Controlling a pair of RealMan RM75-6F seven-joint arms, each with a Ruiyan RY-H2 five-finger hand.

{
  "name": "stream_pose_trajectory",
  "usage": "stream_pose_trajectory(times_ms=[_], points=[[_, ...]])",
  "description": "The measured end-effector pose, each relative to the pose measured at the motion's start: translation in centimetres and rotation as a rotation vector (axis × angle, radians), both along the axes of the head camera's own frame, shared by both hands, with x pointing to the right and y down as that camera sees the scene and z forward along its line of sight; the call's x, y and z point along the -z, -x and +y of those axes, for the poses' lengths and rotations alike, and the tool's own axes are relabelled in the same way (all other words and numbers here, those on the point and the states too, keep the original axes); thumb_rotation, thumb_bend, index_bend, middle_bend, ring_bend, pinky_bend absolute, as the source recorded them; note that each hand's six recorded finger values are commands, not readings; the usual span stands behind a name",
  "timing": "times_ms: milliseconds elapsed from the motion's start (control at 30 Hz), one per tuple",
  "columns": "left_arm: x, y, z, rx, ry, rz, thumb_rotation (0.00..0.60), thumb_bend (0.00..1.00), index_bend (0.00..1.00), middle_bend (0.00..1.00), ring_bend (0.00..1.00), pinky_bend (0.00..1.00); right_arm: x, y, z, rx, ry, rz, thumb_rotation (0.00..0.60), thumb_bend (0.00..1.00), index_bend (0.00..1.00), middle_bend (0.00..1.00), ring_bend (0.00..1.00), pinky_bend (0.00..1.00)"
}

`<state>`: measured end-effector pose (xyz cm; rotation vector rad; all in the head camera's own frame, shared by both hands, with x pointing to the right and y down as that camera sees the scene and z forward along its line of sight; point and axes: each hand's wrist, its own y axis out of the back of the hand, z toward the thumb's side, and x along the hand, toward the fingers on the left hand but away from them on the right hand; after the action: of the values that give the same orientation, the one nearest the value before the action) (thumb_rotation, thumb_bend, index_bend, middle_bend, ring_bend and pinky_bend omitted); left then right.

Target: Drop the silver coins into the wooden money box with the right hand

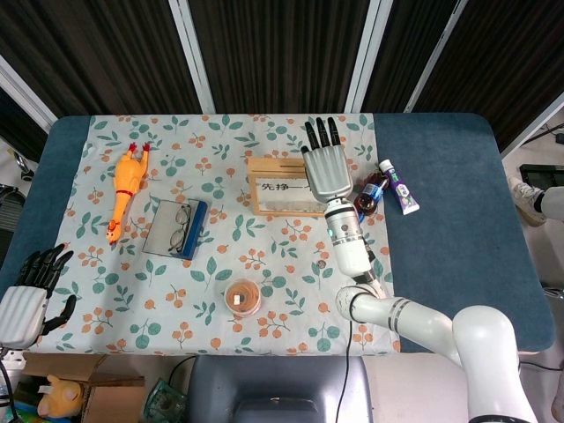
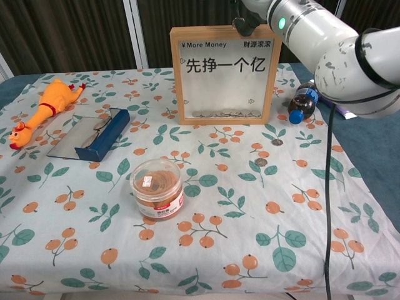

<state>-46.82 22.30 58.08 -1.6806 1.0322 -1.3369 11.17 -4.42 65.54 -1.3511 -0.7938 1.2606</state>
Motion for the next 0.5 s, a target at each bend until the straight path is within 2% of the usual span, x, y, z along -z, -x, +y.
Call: stream_pose_trajectory(times_ms=[167,333,500], points=[[0.1,0.0,0.0,0.001,-0.002,0.004,0.6,0.46,0.0,0.0,0.0,0.0,0.4,0.0,0.0,0.001,0.0,-0.01,0.6,0.65,0.58,0.22,0.03,0.12],[0.2,0.0,0.0,-0.001,-0.006,0.006,0.6,0.46,0.0,0.0,0.0,0.0,1.0,0.0,0.1,0.013,-0.011,-0.031,0.6,0.65,0.56,0.22,0.03,0.12],[0.4,0.0,0.0,0.0,-0.013,0.01,0.6,0.46,0.0,0.0,0.0,0.0,2.4,0.4,0.8,0.051,-0.031,-0.09,0.6,0.65,0.55,0.22,0.03,0.12]])
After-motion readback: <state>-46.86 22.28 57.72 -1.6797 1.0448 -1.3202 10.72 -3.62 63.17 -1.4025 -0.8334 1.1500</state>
